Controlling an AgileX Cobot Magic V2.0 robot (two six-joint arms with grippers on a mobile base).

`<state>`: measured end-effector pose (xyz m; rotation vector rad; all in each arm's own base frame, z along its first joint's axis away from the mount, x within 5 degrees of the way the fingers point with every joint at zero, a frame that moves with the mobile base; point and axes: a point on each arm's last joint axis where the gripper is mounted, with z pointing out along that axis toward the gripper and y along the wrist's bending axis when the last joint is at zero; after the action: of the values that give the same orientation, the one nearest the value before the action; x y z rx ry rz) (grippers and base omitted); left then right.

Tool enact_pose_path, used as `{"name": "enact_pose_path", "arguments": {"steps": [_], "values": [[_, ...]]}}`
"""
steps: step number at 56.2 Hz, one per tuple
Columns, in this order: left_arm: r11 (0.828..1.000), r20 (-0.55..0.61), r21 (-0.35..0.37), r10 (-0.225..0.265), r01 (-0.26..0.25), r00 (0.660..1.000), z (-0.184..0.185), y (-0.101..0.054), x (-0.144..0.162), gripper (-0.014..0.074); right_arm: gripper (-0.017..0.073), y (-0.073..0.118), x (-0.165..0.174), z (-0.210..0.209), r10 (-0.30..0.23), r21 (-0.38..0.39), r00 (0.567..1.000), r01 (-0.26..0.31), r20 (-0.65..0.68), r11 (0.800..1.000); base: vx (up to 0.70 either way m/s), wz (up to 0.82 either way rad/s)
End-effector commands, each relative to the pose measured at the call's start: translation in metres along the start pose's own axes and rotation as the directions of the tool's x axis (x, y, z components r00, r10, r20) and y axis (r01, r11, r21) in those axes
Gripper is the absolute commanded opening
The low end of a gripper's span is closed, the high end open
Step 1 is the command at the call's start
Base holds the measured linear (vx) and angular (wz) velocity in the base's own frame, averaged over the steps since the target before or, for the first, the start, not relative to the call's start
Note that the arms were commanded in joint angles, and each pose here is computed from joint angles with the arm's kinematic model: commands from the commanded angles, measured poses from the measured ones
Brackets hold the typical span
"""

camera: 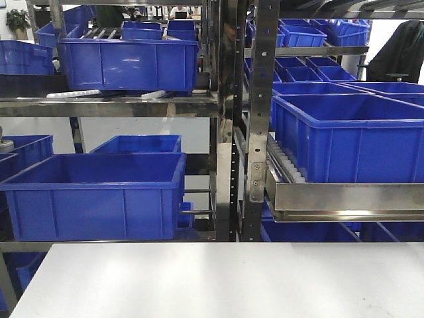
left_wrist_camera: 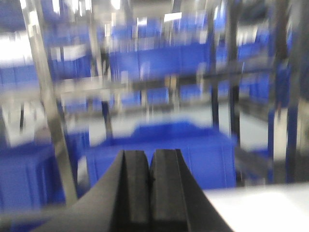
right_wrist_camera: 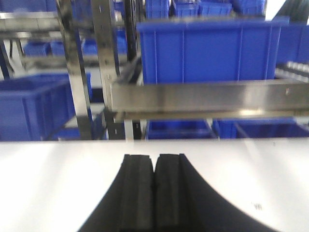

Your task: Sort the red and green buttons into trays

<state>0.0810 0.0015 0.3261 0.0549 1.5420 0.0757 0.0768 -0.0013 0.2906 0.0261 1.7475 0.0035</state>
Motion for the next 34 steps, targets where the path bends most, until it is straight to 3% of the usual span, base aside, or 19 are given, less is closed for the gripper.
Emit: {"name": "enact_pose_path", "arguments": {"steps": [1,12,24,29,34], "values": [[1.0,-0.042,0.004,-0.024,0.024,0.999,0.012,0.0,-0.003,0.0028,0.0026,0.0,-0.014,0.009,-0.015,0.004,0.999,0.014,0.038,1.0,0.0,0.0],[1.0,-0.283,-0.018,-0.017,0.013,0.959,0.031,0.0,0.021,0.0158,0.0175,0.0,-0.002,0.03,-0.017,0.009,0.993,0.018,-0.12,1.0,0.0,0.0],[1.0,-0.322,0.005,-0.013,0.016,0.947,0.049,-0.004,0.033,0.0424,0.0405,0.0,0.006,0.044,-0.016,0.01,0.975,0.019,-0.221,1.0,0.0,0.0],[0.997,-0.322,0.016,-0.06,0.069,0.945,0.056,-0.008,0.044,0.0535,0.0457,0.001,0.009,0.047,0.008,0.01,0.969,-0.006,-0.246,1.0,0.0,0.0],[0.992,-0.385,0.008,-0.111,0.124,0.916,0.061,-0.01,0.061,0.0613,0.0477,0.001,0.01,0.047,0.027,0.009,0.965,-0.025,-0.261,1.0,0.0,0.0]]}}
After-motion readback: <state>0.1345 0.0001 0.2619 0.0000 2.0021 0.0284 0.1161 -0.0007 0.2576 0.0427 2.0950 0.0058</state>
